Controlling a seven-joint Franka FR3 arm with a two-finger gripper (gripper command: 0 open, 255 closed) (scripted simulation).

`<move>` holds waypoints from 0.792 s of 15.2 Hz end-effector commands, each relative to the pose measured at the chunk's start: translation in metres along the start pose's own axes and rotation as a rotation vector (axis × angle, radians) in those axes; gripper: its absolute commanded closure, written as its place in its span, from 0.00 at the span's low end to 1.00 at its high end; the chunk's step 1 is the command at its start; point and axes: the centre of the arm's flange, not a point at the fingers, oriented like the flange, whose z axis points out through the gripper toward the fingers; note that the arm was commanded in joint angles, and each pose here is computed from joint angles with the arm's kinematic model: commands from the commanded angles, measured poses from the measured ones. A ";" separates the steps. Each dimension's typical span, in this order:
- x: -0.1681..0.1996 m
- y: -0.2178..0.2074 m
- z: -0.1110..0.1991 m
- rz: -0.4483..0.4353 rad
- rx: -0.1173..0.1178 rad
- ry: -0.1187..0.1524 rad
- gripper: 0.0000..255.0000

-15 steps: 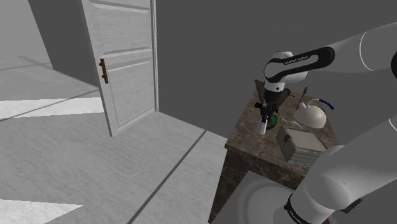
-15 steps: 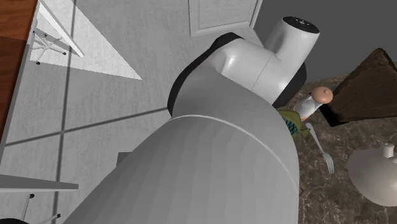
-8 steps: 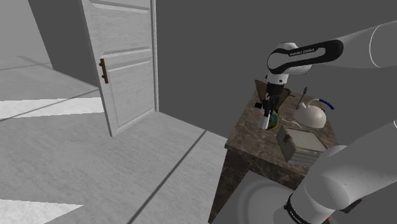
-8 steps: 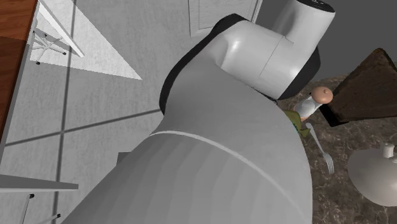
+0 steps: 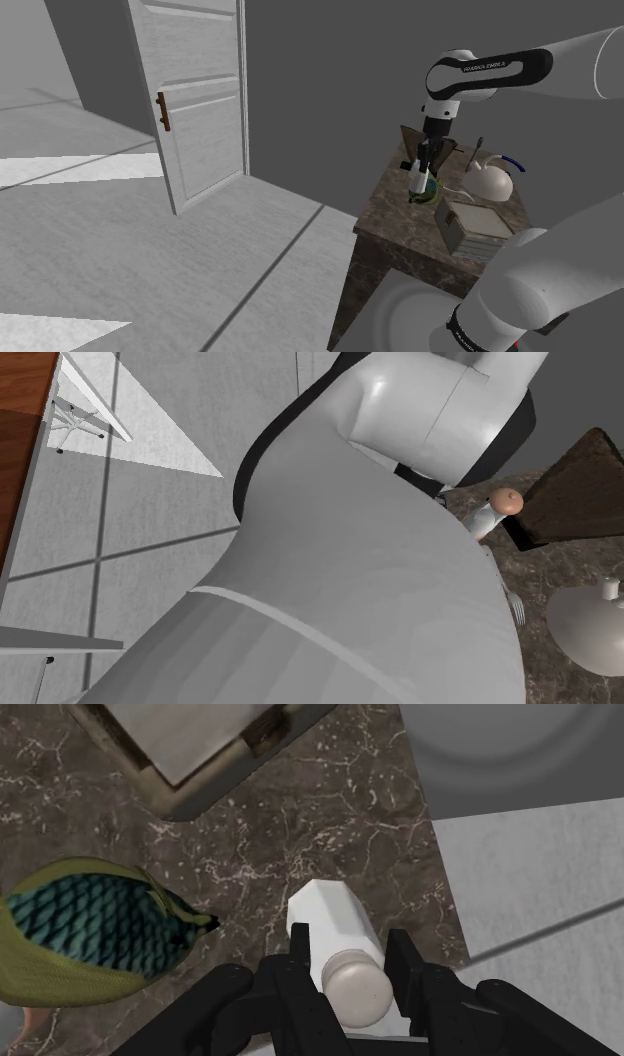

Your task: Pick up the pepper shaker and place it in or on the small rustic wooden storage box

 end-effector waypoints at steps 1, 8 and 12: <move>-0.002 -0.001 -0.010 0.000 0.000 0.000 1.00; -0.018 0.003 -0.040 0.000 0.000 0.000 1.00; -0.065 0.026 -0.043 0.000 0.000 0.000 1.00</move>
